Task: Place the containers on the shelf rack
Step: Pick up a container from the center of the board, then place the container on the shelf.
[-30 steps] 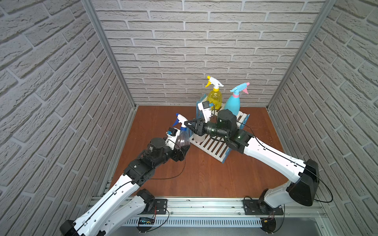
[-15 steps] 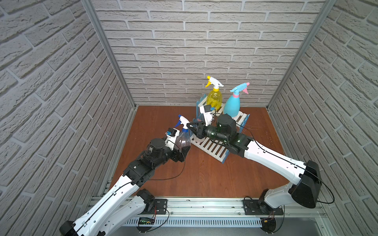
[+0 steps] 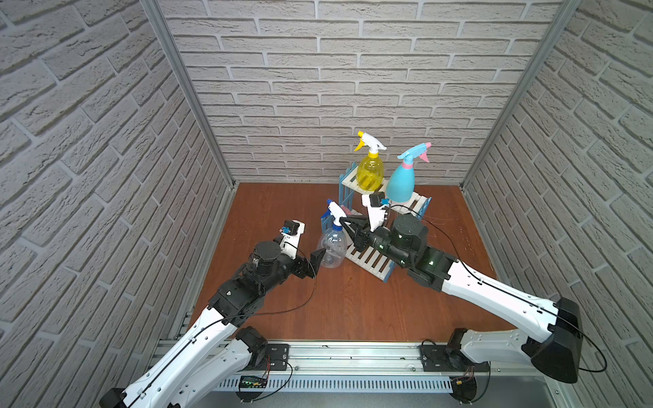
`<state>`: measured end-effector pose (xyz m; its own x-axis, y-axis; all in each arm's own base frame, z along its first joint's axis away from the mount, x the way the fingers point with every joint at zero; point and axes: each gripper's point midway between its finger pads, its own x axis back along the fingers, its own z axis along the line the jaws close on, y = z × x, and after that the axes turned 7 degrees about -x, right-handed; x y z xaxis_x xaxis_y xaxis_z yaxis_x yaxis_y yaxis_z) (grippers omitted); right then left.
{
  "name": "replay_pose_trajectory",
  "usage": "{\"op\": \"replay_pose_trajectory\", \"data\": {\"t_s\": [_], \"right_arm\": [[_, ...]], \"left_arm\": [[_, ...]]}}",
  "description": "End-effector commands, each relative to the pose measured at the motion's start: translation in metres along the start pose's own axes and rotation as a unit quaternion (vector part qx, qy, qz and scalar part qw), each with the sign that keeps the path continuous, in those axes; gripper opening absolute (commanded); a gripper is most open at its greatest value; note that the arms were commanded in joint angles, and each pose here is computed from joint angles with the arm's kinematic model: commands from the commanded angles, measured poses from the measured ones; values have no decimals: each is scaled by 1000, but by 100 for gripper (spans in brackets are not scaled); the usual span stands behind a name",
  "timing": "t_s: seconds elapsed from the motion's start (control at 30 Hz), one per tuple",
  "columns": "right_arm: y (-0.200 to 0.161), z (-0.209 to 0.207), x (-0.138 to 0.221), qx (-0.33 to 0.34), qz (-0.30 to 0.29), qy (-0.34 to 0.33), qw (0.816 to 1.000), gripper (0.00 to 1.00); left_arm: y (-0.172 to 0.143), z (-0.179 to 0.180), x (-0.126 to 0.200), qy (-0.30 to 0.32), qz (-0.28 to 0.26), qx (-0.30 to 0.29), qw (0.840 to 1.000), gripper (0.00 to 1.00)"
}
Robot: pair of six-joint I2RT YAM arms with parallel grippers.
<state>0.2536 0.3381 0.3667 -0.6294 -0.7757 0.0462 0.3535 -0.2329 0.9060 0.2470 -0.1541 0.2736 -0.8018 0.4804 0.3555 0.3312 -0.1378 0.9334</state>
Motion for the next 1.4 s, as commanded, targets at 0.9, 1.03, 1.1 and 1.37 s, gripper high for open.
{"op": "replay_pose_trajectory", "data": {"t_s": [0.9, 1.03, 1.1, 1.37], "right_arm": [[-15, -84, 28, 121, -111, -223, 961, 3], [-19, -95, 35, 115, -109, -246, 956, 3], [-22, -105, 35, 110, -104, -267, 952, 3], [-34, -139, 28, 85, -100, -323, 937, 3]], "left_arm": [[-35, 66, -14, 109, 29, 97, 989, 98], [-38, 65, -17, 107, 32, 98, 989, 98], [-39, 65, -19, 105, 34, 98, 989, 98], [-40, 64, -20, 101, 36, 98, 989, 98]]}}
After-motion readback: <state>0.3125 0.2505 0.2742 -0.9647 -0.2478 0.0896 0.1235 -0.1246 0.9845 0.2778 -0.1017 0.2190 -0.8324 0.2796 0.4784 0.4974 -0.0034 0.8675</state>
